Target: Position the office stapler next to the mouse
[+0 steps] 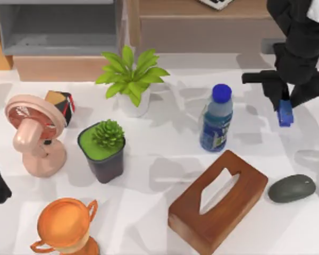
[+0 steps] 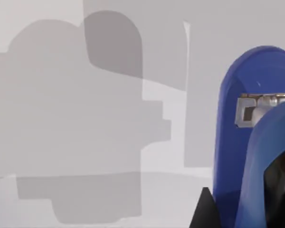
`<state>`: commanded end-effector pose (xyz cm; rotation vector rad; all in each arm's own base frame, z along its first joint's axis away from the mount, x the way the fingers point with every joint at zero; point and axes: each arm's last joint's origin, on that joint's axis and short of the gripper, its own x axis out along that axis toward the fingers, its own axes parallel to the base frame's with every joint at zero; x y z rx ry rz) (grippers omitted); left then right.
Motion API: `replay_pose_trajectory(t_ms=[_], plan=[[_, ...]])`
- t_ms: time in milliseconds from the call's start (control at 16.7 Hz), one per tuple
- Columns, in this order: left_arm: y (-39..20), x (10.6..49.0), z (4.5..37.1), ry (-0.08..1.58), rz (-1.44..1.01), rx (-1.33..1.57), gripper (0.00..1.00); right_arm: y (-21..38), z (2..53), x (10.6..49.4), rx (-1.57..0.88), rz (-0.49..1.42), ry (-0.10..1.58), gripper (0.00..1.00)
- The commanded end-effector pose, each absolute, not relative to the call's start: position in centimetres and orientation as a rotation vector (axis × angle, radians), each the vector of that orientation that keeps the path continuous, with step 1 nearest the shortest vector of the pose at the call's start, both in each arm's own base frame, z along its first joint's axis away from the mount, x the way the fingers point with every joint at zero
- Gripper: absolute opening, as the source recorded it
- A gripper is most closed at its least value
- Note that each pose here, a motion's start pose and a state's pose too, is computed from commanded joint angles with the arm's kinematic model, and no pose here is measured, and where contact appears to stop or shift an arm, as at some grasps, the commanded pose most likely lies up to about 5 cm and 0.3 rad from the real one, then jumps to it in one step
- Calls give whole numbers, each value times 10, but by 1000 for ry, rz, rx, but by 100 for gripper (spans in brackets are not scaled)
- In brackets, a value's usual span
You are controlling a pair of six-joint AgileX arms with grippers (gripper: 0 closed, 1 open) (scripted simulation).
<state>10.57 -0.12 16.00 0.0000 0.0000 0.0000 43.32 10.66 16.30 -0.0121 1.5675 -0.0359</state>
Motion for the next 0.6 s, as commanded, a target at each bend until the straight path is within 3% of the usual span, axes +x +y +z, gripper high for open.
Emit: replay_pose_trajectory(t_ms=[600], plan=[[-1,106,160,0,0,0,100,107,169,436,-8,-22,1520,0]])
